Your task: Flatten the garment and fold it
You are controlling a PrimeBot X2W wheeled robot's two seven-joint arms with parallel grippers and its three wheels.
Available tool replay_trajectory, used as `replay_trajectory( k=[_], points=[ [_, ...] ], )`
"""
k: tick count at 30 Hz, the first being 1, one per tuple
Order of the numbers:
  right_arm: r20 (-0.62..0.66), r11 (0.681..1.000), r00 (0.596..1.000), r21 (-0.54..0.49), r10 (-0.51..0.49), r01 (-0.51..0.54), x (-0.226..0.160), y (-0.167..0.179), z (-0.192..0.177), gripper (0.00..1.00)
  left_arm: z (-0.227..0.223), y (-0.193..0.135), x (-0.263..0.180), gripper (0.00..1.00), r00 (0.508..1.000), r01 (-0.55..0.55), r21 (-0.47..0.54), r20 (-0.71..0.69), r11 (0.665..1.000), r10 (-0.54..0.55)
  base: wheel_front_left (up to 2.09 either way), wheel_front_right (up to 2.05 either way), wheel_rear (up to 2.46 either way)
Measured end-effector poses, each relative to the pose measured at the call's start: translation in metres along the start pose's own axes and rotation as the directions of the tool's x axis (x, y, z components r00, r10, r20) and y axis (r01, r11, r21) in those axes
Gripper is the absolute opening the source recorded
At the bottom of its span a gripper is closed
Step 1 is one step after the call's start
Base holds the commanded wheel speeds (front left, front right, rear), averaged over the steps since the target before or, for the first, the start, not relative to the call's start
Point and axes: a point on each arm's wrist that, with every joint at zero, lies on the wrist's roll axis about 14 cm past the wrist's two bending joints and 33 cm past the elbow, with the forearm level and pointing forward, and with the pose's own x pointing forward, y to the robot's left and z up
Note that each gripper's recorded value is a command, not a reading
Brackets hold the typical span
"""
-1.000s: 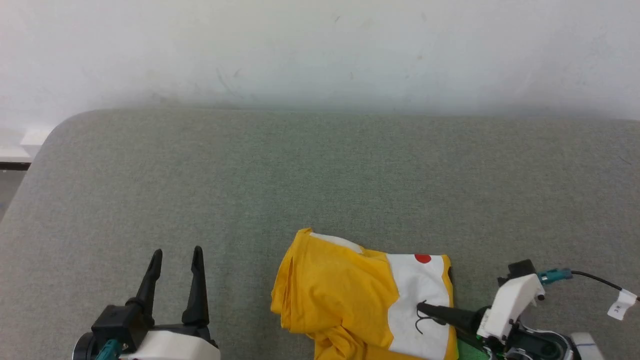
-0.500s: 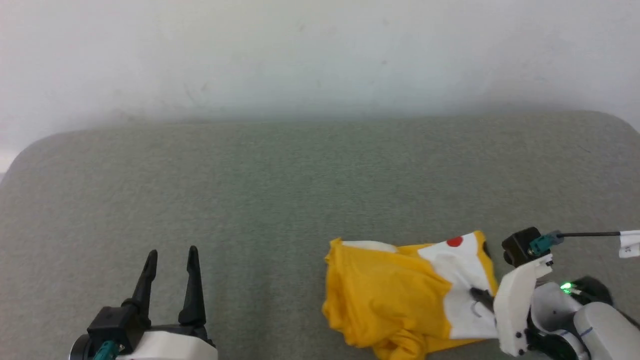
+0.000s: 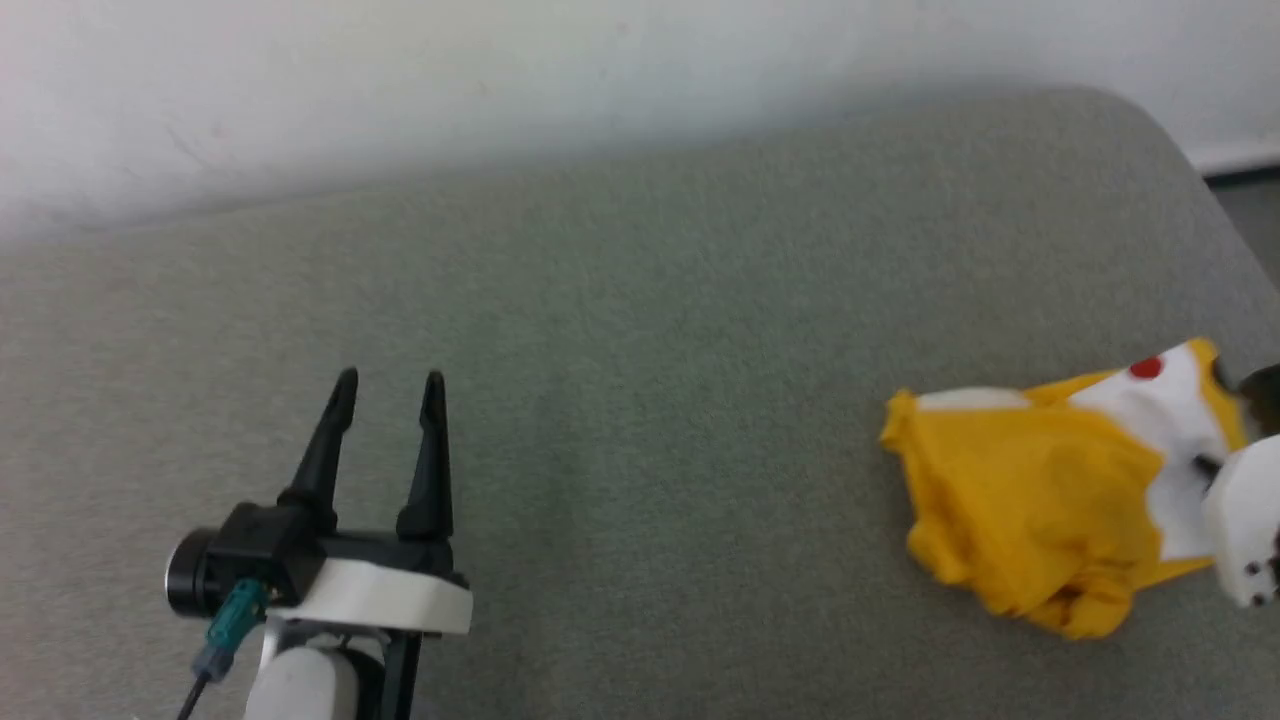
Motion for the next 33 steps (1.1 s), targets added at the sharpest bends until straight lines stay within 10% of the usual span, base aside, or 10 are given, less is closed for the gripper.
replay_trajectory(
  k=[11,13,14,24,33],
  points=[
    [0.057,0.954,0.956,0.105,-0.289,0.282,0.021,-0.098,-0.017,0.04,-0.058,-0.035,0.054,1.0,0.985,0.152,-0.04,-0.073,0.988,-0.155,0.0,0.0,0.0],
    [0.094,0.948,0.946,0.099,-0.31,0.301,0.025,-0.102,-0.017,0.51,-0.068,-0.039,0.058,1.0,0.982,0.164,-0.054,-0.087,0.985,-0.169,0.0,0.0,0.0],
    [0.114,0.945,0.94,0.101,-0.32,0.31,0.027,-0.103,-0.017,1.0,-0.073,-0.04,0.06,1.0,0.98,0.168,-0.061,-0.095,0.984,-0.173,0.0,0.0,0.0],
    [0.19,0.898,0.883,0.19,-0.43,0.397,0.01,-0.117,-0.042,1.0,-0.08,-0.041,0.057,1.0,0.978,0.158,-0.085,-0.121,0.984,-0.167,0.0,0.0,0.0],
    [0.381,0.92,0.854,0.306,-0.355,0.246,-0.007,-0.047,-0.018,1.0,-0.055,-0.015,0.019,1.0,0.991,0.044,-0.055,-0.122,0.998,-0.05,0.0,0.0,0.0]
  ],
)
